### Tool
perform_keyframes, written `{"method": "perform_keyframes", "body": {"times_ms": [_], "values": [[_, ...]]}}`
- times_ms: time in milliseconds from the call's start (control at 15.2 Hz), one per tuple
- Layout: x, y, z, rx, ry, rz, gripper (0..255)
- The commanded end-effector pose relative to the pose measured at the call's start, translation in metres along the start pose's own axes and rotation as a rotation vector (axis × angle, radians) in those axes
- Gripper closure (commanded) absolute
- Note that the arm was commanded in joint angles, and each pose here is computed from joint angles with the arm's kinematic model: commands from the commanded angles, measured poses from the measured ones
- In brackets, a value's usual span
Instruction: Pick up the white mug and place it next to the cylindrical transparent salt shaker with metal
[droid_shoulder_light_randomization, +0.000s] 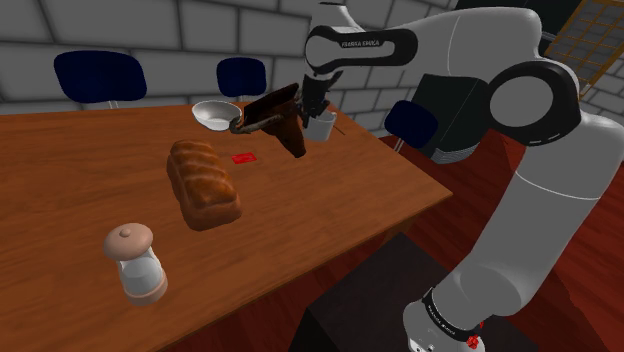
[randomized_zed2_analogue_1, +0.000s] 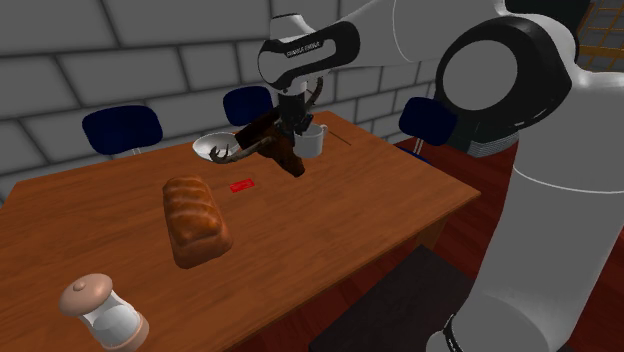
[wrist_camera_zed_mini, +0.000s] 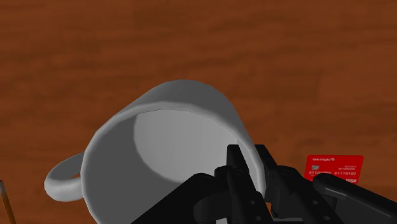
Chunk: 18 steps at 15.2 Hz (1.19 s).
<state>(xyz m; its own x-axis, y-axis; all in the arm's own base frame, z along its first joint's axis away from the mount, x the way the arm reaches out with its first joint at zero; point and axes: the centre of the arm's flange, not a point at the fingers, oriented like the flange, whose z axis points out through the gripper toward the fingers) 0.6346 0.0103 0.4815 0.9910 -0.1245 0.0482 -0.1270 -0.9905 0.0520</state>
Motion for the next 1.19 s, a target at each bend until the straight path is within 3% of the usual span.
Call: {"method": "perform_keyframes", "body": {"times_ms": [0, 1122], "values": [[0.001, 0.000, -0.011, 0.000, 0.000, 0.000, 255], [0.005, 0.005, -0.101, 0.000, 0.000, 0.000, 255]]}}
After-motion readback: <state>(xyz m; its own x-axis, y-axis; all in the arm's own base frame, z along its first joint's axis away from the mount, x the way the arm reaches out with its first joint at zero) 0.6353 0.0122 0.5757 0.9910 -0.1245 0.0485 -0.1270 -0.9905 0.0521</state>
